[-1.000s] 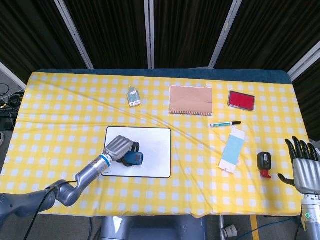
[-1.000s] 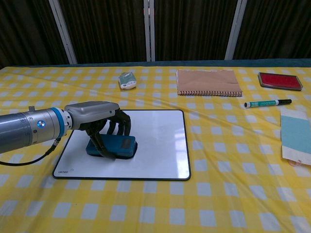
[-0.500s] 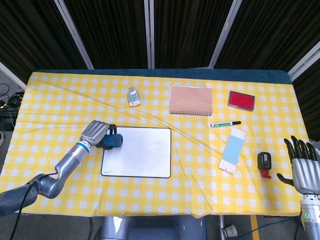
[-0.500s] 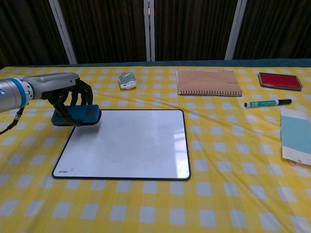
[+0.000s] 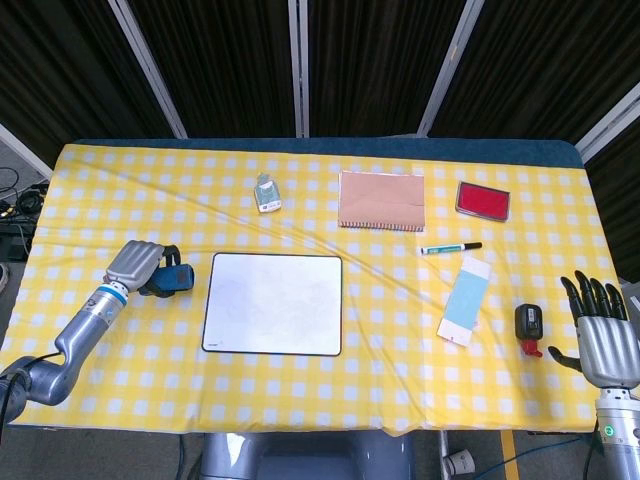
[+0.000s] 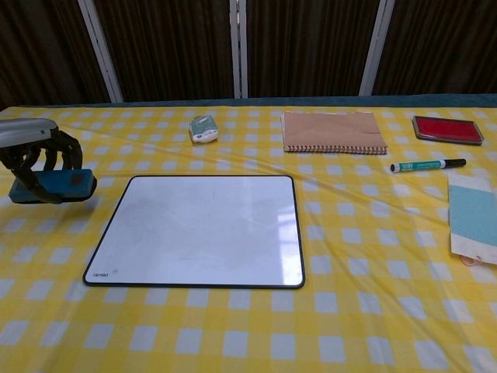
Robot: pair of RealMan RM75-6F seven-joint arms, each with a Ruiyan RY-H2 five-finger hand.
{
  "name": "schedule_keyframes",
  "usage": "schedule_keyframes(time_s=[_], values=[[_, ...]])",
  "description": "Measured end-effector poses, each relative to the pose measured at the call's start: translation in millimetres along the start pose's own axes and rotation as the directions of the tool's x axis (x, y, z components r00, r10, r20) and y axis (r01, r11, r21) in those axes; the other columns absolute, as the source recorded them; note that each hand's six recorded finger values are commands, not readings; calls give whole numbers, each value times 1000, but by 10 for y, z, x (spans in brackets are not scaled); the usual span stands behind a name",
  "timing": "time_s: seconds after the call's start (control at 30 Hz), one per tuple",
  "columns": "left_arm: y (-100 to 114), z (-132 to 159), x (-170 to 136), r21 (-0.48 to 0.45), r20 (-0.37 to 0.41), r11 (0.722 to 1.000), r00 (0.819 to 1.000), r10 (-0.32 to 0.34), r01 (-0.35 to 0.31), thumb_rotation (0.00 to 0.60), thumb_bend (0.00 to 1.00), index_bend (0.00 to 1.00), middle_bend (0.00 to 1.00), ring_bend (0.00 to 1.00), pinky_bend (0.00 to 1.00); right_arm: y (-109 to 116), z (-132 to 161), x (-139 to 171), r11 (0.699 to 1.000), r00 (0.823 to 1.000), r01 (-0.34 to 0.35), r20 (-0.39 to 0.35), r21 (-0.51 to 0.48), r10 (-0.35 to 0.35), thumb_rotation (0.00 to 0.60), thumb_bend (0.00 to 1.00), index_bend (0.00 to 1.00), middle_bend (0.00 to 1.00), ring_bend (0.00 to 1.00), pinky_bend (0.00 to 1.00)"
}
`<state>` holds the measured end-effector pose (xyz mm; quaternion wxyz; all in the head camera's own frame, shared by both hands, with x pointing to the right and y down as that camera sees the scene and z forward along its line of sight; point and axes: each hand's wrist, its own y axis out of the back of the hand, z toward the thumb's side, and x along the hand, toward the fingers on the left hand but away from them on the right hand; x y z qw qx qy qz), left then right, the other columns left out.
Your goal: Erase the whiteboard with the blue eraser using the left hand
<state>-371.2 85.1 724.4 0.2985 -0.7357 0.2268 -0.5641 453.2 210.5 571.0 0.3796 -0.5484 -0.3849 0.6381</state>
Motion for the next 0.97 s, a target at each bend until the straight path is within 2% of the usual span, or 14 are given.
schedule_keyframes(time_s=[0.03, 0.1, 0.13, 0.2, 0.3, 0.43, 0.53, 0.63, 0.77, 0.9, 0.97], values=[[-19, -17, -5, 2, -3, 1000, 1000, -9, 9, 600, 3, 154, 90, 120, 209, 0, 0, 0, 1000, 1000, -1, 0, 0, 1, 600, 0, 0, 0, 0, 0], [-63, -39, -17, 7, -12, 999, 999, -39, 39, 600, 0, 2, 0, 1, 44, 4, -1, -2, 1000, 1000, 0, 0, -1, 0, 600, 0, 0, 0, 0, 0], [-82, -41, -24, 8, -15, 999, 999, -52, 52, 600, 0, 0, 0, 0, 3, 6, 0, -2, 1000, 1000, 0, 0, -2, 0, 600, 0, 0, 0, 0, 0], [-98, -22, -51, -1, -17, 998, 998, -67, 67, 600, 0, 0, 0, 0, 0, 12, 0, 0, 1000, 1000, 1, -1, -3, -1, 600, 0, 0, 0, 0, 0], [-17, 37, -123, -21, -9, 999, 999, -36, 36, 600, 0, 0, 0, 0, 0, 19, -2, 6, 1000, 1000, 3, -2, -5, -3, 600, 0, 0, 0, 0, 0], [161, 88, -302, -49, -12, 998, 999, 47, -48, 600, 0, 0, 0, 0, 0, 29, 7, 13, 1000, 1000, 5, -11, -8, -5, 600, 0, 0, 0, 0, 0], [304, 69, -493, -53, -37, 989, 990, 135, -137, 600, 0, 0, 0, 0, 0, 45, 32, 20, 1000, 1000, 11, -24, -10, -11, 600, 0, 0, 0, 0, 0], [409, 40, -752, -62, -79, 971, 971, 226, -231, 600, 0, 0, 0, 0, 0, 68, 68, 32, 1000, 999, 20, -36, -14, -20, 600, 0, 0, 0, 0, 0], [456, -62, -1206, -45, -170, 942, 932, 320, -332, 600, 0, 0, 0, 0, 0, 103, 111, 51, 999, 998, 35, -53, -12, -36, 600, 0, 0, 0, 0, 0], [354, -232, -1674, 5, -259, 927, 895, 364, -375, 600, 0, 0, 0, 0, 0, 159, 162, 74, 998, 995, 55, -80, -35, -57, 600, 0, 0, 0, 0, 0], [270, -298, -1905, 20, -282, 925, 885, 370, -380, 600, 0, 0, 0, 0, 0, 194, 179, 93, 997, 993, 64, -94, -49, -69, 600, 0, 0, 0, 0, 0]])
